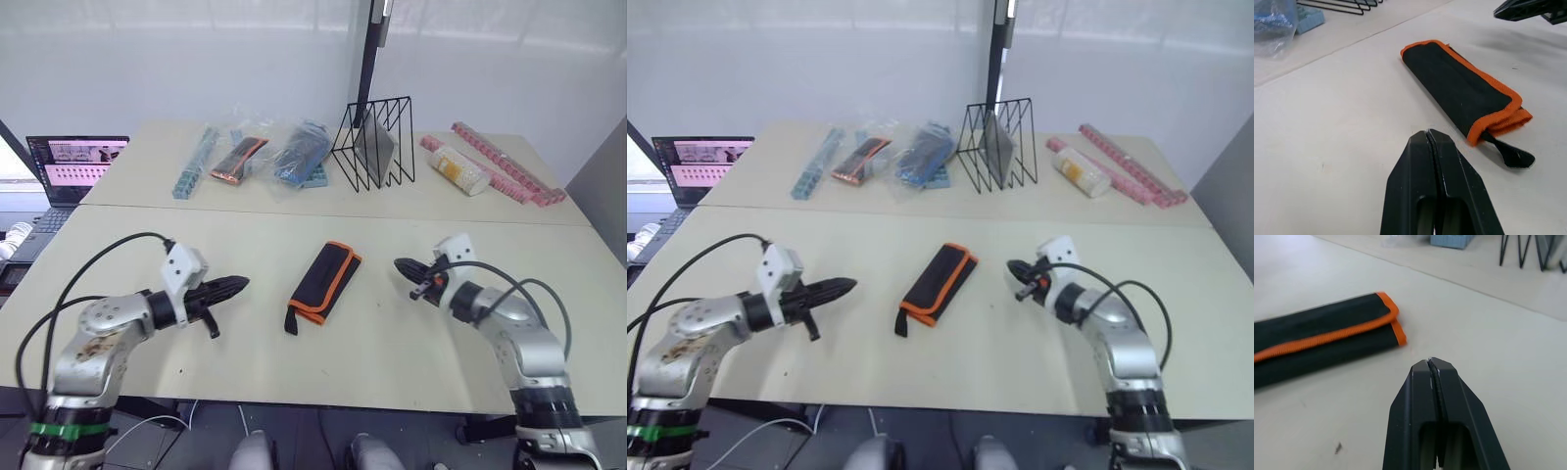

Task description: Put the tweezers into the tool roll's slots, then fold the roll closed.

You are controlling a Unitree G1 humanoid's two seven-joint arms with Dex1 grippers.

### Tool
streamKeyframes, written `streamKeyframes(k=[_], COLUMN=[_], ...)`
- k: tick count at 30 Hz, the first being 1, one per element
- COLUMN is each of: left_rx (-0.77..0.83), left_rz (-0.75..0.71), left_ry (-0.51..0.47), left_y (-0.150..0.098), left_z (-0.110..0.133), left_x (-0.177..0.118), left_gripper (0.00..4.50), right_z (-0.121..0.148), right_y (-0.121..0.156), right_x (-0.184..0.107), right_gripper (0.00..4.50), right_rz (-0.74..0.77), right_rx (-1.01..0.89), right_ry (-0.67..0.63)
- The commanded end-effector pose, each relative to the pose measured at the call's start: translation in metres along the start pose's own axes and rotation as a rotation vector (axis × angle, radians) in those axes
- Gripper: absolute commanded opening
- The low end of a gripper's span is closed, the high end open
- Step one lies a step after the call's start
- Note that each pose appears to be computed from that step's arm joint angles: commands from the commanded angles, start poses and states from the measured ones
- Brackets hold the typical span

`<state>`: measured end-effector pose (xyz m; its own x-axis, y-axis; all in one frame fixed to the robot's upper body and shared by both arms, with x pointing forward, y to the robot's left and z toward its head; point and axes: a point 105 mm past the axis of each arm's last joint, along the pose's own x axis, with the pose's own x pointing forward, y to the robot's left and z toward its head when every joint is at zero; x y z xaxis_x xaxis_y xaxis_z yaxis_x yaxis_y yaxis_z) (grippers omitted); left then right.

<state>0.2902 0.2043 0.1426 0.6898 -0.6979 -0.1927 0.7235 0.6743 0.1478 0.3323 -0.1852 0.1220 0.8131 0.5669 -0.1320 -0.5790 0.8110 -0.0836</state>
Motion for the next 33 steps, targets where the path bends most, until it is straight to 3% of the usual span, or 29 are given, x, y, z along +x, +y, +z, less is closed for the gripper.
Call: streamKeyframes(k=[1,5,12,19,33], left_rx=[-0.02,-0.066,-0.097,-0.058,-0.027], left_rz=[0.1,0.194,0.2,0.263,0.256], left_ry=[-0.034,-0.004,0.071,0.135,0.132], left_y=[0.012,0.02,0.024,0.035,0.034], left_z=[0.006,-0.003,0.001,-0.009,-0.002], left_x=[-0.032,-0.074,-0.12,-0.143,-0.122], left_gripper=[0.02,0.02,2.15,4.48,4.48], right_z=[0.003,-0.024,-0.036,-0.039,-0.036], right_y=[-0.008,-0.028,-0.062,-0.075,-0.069], right_x=[-0.028,-0.066,-0.107,-0.117,-0.1], right_gripper=[0.0,0.0,2.18,4.5,4.5], right_rz=[-0.034,-0.097,-0.122,-0.107,-0.076], right_rx=[-0.02,-0.062,-0.112,-0.126,-0.117], right_ry=[-0.025,0.06,0.142,0.15,0.139])
